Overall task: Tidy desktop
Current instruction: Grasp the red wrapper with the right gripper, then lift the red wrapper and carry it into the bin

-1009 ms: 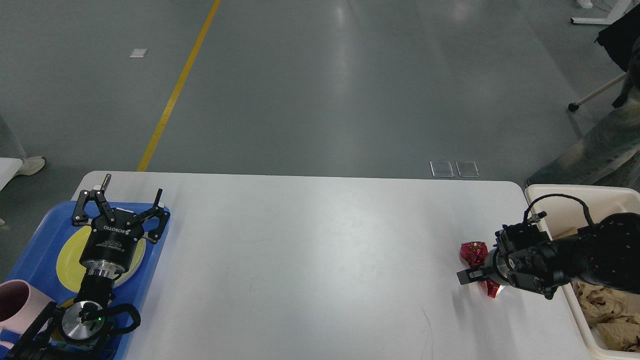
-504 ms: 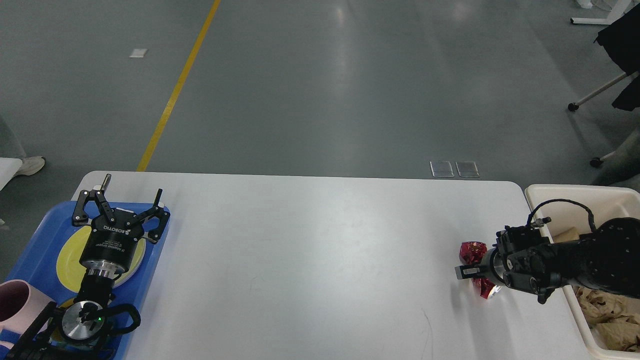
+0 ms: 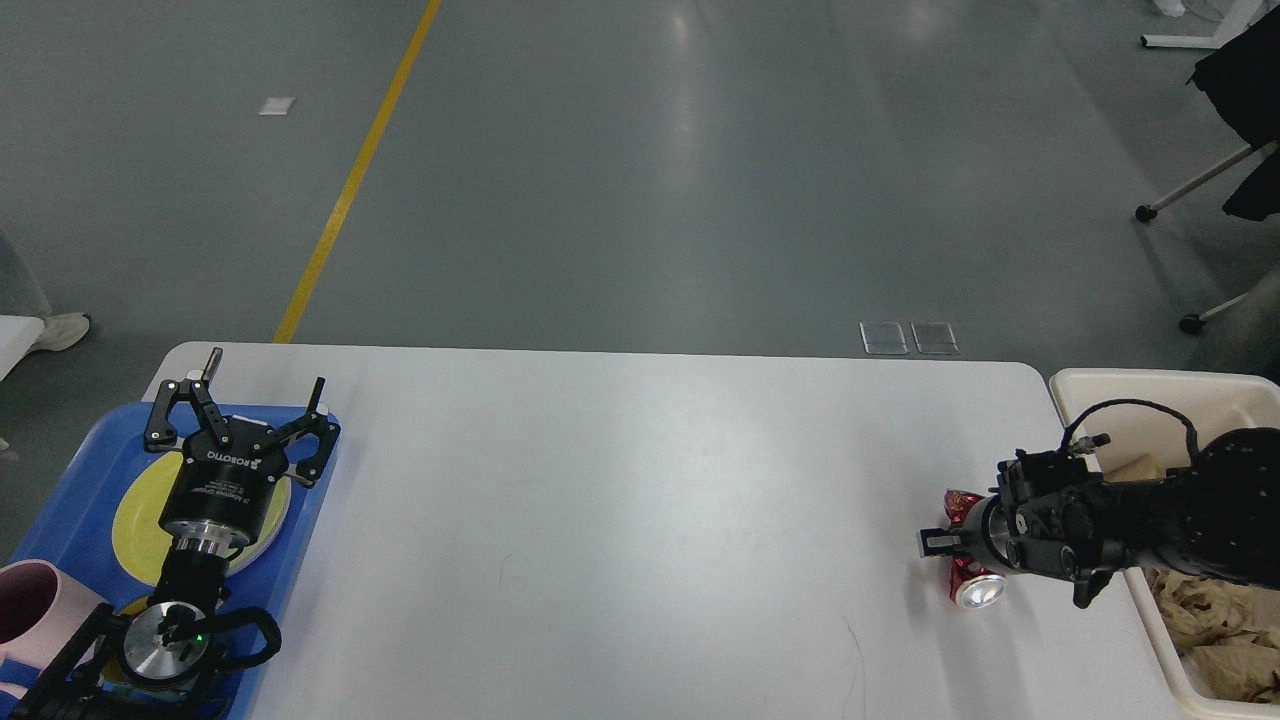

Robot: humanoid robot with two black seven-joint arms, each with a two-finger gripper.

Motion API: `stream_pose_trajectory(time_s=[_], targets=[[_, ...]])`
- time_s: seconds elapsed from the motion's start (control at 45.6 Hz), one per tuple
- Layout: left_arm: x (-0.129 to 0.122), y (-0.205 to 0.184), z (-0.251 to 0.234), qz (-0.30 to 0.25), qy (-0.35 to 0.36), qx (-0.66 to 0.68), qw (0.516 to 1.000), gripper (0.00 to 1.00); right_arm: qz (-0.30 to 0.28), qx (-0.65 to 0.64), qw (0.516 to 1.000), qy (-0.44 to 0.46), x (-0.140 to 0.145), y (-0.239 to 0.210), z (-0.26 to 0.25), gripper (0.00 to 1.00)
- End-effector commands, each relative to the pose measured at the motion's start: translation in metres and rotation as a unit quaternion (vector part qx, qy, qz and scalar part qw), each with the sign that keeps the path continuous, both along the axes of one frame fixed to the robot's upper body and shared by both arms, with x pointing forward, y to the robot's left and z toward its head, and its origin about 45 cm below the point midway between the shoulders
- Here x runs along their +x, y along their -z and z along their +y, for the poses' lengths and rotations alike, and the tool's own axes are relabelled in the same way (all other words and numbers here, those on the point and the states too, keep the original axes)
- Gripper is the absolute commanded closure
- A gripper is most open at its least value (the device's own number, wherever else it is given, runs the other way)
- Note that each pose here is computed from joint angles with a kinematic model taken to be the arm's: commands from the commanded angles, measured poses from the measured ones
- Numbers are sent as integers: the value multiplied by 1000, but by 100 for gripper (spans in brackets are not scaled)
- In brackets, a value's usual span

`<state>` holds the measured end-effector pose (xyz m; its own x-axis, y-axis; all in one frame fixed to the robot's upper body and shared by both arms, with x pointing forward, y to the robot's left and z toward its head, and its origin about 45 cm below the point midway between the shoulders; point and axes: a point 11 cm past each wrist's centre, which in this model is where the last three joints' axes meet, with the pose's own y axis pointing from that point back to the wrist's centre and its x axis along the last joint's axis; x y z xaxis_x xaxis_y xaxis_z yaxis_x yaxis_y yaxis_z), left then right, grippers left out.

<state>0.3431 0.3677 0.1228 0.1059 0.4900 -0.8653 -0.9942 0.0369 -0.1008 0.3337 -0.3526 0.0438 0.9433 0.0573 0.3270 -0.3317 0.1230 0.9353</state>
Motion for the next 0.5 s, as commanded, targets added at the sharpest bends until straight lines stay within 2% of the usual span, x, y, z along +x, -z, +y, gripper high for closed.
stream_pose_trajectory(time_s=[0.0,0.197,0.482], targets=[[0,0,0,0,0,0,1000,3,3,1,1000,2,-1,0,0,100],[0,0,0,-1,0,0,1000,3,29,4,1000,10,-4,-13,-2,100],[0,0,0,0,0,0,1000,3,93,6,992,81,1,-118,-6,100]])
